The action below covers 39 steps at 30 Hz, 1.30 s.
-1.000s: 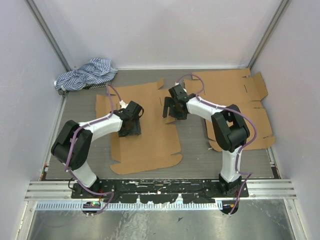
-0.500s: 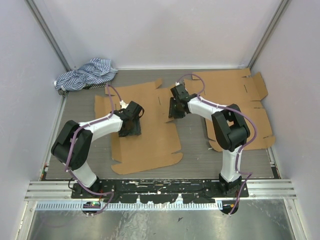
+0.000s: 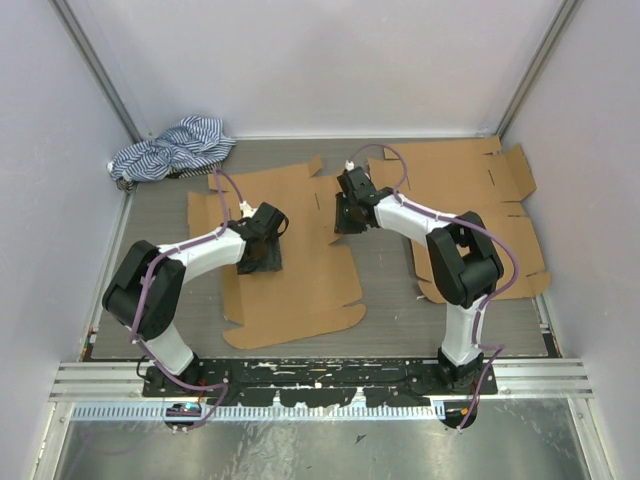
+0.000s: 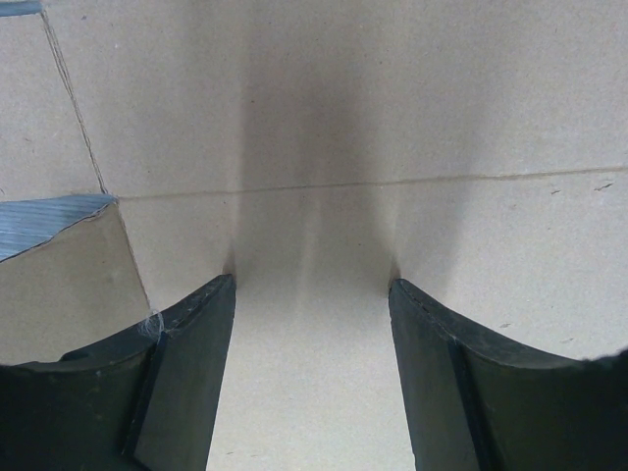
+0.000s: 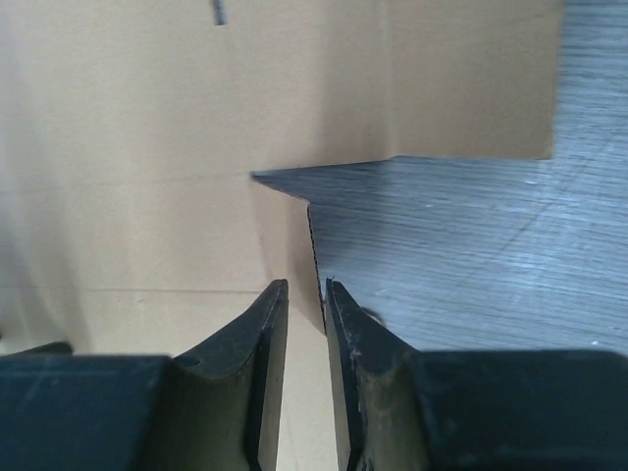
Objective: Fold the paper box
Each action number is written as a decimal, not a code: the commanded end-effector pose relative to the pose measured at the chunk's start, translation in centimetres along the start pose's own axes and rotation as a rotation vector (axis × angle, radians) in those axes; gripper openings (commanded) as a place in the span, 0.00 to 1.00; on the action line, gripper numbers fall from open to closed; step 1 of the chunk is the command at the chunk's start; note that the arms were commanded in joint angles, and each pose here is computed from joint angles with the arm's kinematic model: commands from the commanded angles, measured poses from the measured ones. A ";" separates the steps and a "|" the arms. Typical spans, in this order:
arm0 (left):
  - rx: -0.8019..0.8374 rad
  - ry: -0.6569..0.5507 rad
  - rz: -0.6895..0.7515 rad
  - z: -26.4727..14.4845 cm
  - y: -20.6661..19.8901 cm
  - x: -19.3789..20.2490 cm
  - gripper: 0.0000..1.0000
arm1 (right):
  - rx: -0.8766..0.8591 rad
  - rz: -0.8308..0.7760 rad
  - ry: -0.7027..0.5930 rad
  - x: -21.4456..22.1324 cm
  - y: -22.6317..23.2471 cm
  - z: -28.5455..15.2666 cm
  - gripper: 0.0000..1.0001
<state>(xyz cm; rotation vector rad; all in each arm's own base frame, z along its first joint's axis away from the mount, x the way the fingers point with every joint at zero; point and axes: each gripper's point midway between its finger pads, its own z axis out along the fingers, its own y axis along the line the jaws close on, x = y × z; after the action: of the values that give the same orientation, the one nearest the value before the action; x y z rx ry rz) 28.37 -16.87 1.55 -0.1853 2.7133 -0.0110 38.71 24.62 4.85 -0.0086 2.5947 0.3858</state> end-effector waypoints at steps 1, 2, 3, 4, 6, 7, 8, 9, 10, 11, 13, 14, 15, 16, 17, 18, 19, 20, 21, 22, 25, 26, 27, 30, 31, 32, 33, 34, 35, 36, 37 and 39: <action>0.019 0.094 0.004 0.4 -0.5 2.4 0.70 | -0.161 -0.037 -0.068 -1.5 5.2 -3.1 0.28; 0.018 0.093 0.006 0.4 -0.5 2.5 0.70 | -0.164 -0.038 -0.069 -1.5 5.4 -3.1 0.28; 0.018 0.093 0.006 0.4 -0.5 2.5 0.70 | -0.165 -0.039 -0.067 -1.5 5.5 -3.1 0.28; 0.017 0.093 0.005 0.4 -0.4 2.5 0.70 | -0.166 -0.042 -0.064 -1.4 5.7 -3.0 0.29; 0.019 0.092 0.006 0.3 -0.5 2.5 0.70 | -0.161 -0.045 -0.056 -1.3 5.8 -2.6 0.29; 0.018 0.093 0.005 0.4 -0.5 2.5 0.70 | -0.157 -0.047 -0.051 -1.3 5.8 -2.4 0.29; 0.018 0.095 0.006 0.3 -0.4 2.5 0.70 | -0.149 -0.047 -0.048 -1.2 5.8 -2.0 0.30; 0.019 0.095 0.006 0.3 -0.4 2.5 0.70 | -0.138 -0.049 -0.046 -1.2 5.7 -1.8 0.31; 0.019 0.094 0.006 0.3 -0.4 2.5 0.70 | -0.126 -0.049 -0.043 -1.2 5.5 -1.5 0.31; 0.019 0.095 0.006 0.3 -0.4 2.6 0.70 | -0.110 -0.047 -0.040 -1.2 5.2 -1.1 0.31; 0.020 0.093 0.005 0.2 -0.3 2.6 0.70 | -0.077 -0.048 -0.037 -1.1 4.8 -0.6 0.31; 0.020 0.093 0.005 0.1 -0.3 2.6 0.70 | -0.066 -0.049 -0.036 -1.1 4.6 -0.3 0.31; 0.020 0.091 0.005 0.1 -0.3 2.6 0.70 | -0.049 -0.050 -0.035 -1.2 4.3 -0.1 0.31; 0.020 0.089 0.004 0.0 -0.3 2.5 0.70 | -0.031 -0.054 -0.036 -1.2 4.1 0.2 0.31; 0.020 0.088 0.006 0.0 -0.3 2.5 0.70 | -0.015 -0.057 -0.036 -1.3 3.9 0.4 0.31; 0.019 0.087 0.006 0.0 -0.3 2.5 0.70 | -0.001 -0.061 -0.036 -1.3 3.7 0.6 0.31; 0.017 0.088 0.008 -0.1 -0.2 2.5 0.70 | 0.008 -0.064 -0.037 -1.3 3.6 0.8 0.31; 0.016 0.087 0.009 -0.1 -0.2 2.4 0.70 | 0.018 -0.067 -0.039 -1.3 3.4 0.8 0.30; 0.013 0.086 0.010 -0.2 -0.1 2.4 0.70 | 0.029 -0.069 -0.043 -1.4 3.3 0.9 0.28; 0.012 0.085 0.010 -0.3 -0.1 2.3 0.70 | 0.036 -0.069 -0.048 -1.5 3.1 0.8 0.25; 0.000 0.076 0.014 -0.6 0.2 2.1 0.70 | 0.072 -0.075 -0.055 -1.5 2.4 0.6 0.11; -0.013 0.070 0.015 -0.9 0.4 1.9 0.71 | 0.087 -0.075 -0.062 -1.6 2.1 0.4 0.08; -0.030 0.064 0.018 -1.2 0.7 1.6 0.72 | 0.101 -0.078 -0.067 -1.6 1.8 0.2 0.07; -0.092 0.004 0.016 -2.9 1.9 -0.2 0.77 | 0.135 -0.087 -0.077 -1.3 0.8 -0.6 0.03; -0.115 -0.021 0.014 -3.6 2.4 -0.8 0.78 | 0.165 -0.087 -0.093 -1.4 0.1 -0.9 0.03; -0.129 -0.044 0.010 -4.2 3.0 -1.4 0.79 | 0.175 -0.087 -0.094 -1.2 -0.2 -1.2 0.03; -0.140 -0.066 0.004 -4.8 3.6 -1.9 0.80 | 0.181 -0.087 -0.095 -1.0 -0.5 -1.4 0.03; -0.143 -0.084 -0.008 -5.2 4.2 -2.5 0.82 | 0.189 -0.083 -0.094 -0.8 -0.8 -1.6 0.02; -0.139 -0.100 -0.029 -5.8 4.9 -3.0 0.84 | 0.197 -0.081 -0.094 -0.5 -1.0 -1.8 0.02; -0.134 -0.102 -0.062 -5.8 5.8 -3.5 0.84 | 0.204 -0.079 -0.089 -0.1 -1.4 -2.0 0.02; -0.118 -0.105 -0.091 -5.7 6.5 -3.9 0.85 | 0.207 -0.078 -0.085 0.2 -1.6 -2.1 0.02; -0.073 -0.105 -0.143 -5.4 7.9 -4.6 0.85 | 0.198 -0.079 -0.074 0.9 -1.8 -2.2 0.02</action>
<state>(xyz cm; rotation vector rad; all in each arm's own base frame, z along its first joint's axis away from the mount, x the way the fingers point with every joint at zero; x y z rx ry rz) 28.17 -11.97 6.92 -0.2943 2.6409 0.0891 37.14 23.61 3.53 -0.0615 2.5973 0.1189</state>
